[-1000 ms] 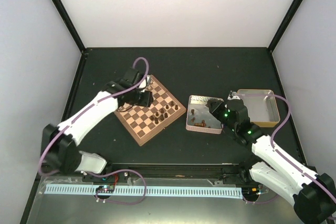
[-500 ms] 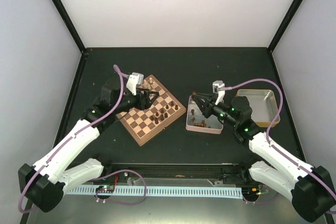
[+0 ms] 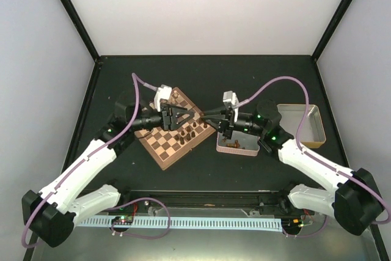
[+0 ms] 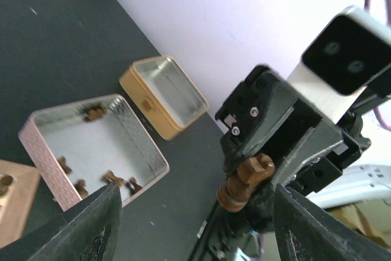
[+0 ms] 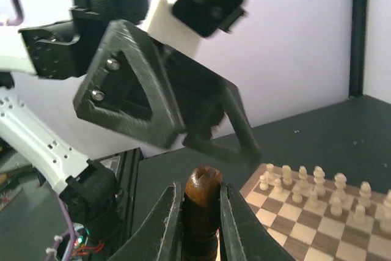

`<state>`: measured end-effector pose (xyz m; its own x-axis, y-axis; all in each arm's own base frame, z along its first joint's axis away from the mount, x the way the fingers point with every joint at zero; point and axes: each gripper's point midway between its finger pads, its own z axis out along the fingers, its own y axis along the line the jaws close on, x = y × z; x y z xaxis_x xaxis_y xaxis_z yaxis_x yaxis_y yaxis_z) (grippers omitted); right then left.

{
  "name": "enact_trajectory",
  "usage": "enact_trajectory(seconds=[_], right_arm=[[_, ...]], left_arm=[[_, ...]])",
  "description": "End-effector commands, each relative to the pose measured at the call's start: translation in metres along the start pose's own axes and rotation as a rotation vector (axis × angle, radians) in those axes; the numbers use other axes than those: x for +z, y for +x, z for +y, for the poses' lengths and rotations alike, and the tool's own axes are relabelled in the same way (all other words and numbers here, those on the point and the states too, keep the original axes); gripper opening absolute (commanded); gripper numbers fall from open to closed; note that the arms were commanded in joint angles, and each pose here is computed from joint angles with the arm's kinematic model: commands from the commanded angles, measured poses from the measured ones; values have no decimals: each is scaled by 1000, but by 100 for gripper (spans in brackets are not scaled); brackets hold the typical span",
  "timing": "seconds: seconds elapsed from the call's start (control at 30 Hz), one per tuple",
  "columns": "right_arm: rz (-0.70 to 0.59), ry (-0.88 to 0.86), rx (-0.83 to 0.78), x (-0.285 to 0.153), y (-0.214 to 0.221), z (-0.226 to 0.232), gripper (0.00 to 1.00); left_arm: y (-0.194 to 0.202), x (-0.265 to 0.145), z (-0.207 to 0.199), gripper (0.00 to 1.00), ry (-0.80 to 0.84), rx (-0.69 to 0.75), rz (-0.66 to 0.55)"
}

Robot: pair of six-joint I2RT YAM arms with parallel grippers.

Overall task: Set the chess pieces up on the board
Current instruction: Place the chess piece on the chessboard.

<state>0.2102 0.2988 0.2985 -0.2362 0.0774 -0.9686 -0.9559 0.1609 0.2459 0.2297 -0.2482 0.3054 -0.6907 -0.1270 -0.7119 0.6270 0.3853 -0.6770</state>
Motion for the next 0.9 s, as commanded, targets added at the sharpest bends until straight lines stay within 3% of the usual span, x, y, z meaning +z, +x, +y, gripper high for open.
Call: enact_trajectory(seconds=[0.0, 0.2, 0.47, 0.7, 0.87], right_arm=[[68, -64, -146, 19, 0, 14, 1], [111, -47, -194, 31, 4, 11, 1], [157, -11, -232, 39, 14, 6, 1], [172, 15, -265, 44, 20, 6, 1], [210, 71, -314, 50, 27, 0, 1]], left_arm=[[8, 0, -25, 69, 127, -52, 112], [21, -1, -29, 69, 156, -92, 195], [12, 0, -15, 68, 76, -119, 155], [15, 9, -3, 49, 53, -180, 179], [17, 13, 5, 45, 31, -222, 205]])
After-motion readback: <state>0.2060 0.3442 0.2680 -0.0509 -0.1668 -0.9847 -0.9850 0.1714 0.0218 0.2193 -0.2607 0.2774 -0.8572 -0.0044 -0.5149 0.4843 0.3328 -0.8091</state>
